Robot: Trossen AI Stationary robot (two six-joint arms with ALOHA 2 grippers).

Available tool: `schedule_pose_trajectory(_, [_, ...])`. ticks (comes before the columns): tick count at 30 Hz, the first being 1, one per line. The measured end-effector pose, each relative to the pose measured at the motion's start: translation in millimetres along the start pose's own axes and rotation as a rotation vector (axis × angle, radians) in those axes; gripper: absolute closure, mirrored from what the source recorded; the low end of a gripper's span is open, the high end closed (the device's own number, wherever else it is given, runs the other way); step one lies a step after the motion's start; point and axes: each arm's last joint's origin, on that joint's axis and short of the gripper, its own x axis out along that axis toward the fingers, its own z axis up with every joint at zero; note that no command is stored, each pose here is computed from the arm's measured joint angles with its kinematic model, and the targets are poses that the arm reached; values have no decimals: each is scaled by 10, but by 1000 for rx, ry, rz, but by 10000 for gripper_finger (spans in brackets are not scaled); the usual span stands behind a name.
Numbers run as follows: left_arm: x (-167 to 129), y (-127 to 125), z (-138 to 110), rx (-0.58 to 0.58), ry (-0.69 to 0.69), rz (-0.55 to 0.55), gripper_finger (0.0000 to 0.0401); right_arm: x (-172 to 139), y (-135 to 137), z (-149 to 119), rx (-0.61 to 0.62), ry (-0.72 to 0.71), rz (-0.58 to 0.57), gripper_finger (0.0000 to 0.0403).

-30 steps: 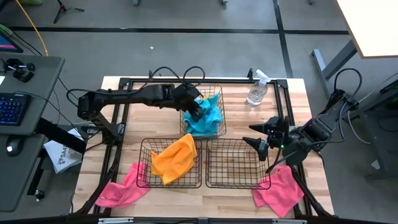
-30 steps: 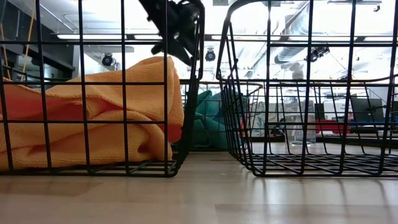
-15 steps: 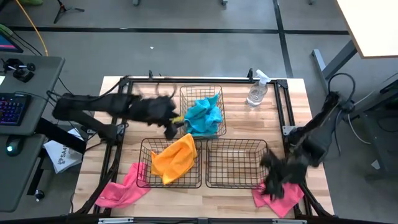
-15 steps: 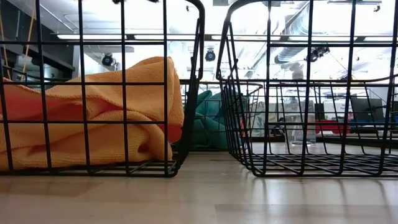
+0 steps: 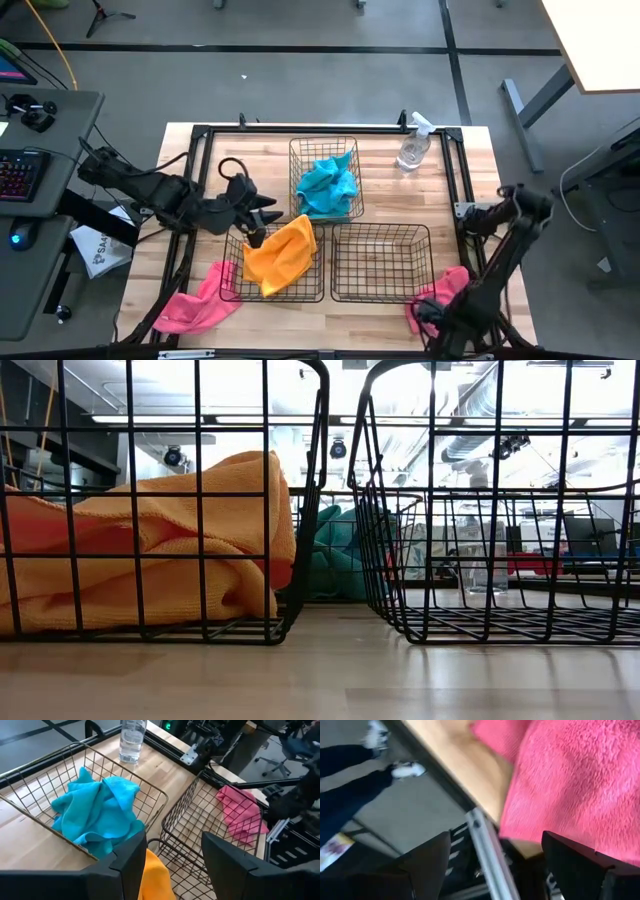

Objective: Sort microfiber towel by color & place in baskets
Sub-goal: Put the pink towel into the bottom right basket

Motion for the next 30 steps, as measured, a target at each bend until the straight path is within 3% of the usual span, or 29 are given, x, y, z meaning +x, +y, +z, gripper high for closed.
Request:
schedule_pose_trajectory(9, [3,-16,22,17,-23,-9,222,451,18,128,35,-94,-155,94])
schedule_pose_trajectory(16, [3,-16,21,18,-20,-10,222,470,12,107,7,-192,-152,94])
schedule_pose_trajectory(25, [3,-15,20,45,-20,-10,222,533,3,-29,-35,-191,-148,94])
schedule_pose_trajectory(30, [3,-15,20,45,-20,-9,222,594,-38,-21,17,-207,-155,94])
